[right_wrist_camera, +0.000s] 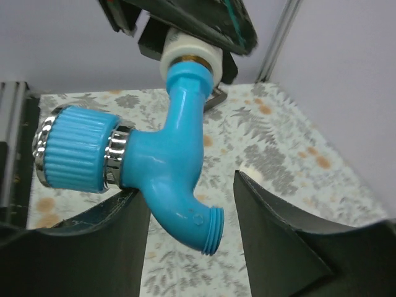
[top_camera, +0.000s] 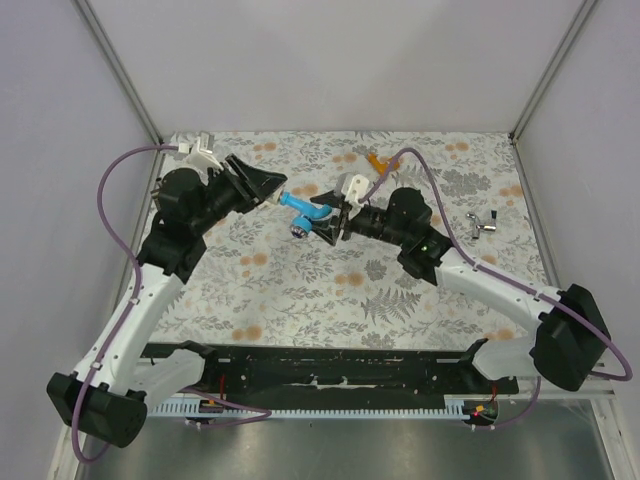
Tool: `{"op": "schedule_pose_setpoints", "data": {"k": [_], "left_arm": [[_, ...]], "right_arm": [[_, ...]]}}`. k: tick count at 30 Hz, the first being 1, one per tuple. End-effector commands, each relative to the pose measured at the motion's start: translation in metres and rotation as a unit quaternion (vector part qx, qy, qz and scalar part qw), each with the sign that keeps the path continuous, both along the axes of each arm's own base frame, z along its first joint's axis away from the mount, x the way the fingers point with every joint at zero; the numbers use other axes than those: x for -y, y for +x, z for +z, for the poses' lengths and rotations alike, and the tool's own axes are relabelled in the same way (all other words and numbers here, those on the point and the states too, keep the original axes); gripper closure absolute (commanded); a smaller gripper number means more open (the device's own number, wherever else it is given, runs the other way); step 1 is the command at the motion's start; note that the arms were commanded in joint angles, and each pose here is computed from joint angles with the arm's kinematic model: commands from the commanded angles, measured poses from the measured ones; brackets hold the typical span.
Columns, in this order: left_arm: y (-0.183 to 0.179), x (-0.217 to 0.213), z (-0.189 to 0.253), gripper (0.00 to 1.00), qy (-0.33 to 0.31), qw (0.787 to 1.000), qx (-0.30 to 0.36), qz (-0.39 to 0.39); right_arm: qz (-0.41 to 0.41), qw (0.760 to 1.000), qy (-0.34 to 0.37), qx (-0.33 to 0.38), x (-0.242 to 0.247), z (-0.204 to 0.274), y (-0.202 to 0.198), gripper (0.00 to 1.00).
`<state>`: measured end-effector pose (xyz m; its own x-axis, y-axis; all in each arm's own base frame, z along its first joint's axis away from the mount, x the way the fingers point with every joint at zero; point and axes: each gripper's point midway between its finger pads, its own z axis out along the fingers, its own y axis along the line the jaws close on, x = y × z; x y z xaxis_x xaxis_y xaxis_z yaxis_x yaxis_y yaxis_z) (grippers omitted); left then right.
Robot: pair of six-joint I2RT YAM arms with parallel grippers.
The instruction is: Install the water faucets
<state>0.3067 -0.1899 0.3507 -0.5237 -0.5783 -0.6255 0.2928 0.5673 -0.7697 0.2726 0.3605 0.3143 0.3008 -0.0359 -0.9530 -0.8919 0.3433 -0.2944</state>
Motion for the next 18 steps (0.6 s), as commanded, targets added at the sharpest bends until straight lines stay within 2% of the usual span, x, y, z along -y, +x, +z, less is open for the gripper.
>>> {"op": "schedule_pose_setpoints", "data": {"k": [1,3,5,10,12,14,15,18], "left_arm": [[-0.016,0.004,0.021,0.98,0.003,0.996,0.083,-0.032],[-0.018,0.002,0.022,0.98,-0.002,0.995,0.098,-0.029],[-0.021,0.002,0.028,0.98,-0.01,0.993,0.116,-0.028],[-0.021,0.0,0.025,0.98,-0.014,0.995,0.1,-0.02],[-0.018,-0.003,0.018,0.98,-0.019,0.997,0.075,-0.005],[-0.015,-0.005,0.014,0.98,-0.027,0.998,0.053,0.006],[-0.015,-0.005,0.013,0.98,-0.035,0.998,0.043,0.01],[-0.014,-0.004,0.014,0.98,-0.062,0.998,0.018,0.016]], "right_arm": [[-0.008,0.982,0.111,-0.152,0.01,0.039,0.015,0.42],[-0.017,0.962,0.151,-0.226,0.016,0.039,0.026,0.46],[-0.005,0.949,0.168,-0.268,0.017,0.039,0.026,0.48],[0.004,0.944,0.168,-0.284,0.016,0.031,0.024,0.46],[0.004,0.954,0.16,-0.255,0.019,0.027,0.021,0.41],[-0.004,0.967,0.15,-0.205,0.026,0.021,0.02,0.31],[-0.006,0.974,0.144,-0.173,0.03,0.022,0.018,0.02],[-0.018,0.991,0.113,-0.073,0.042,0.018,0.013,0.02]]}}
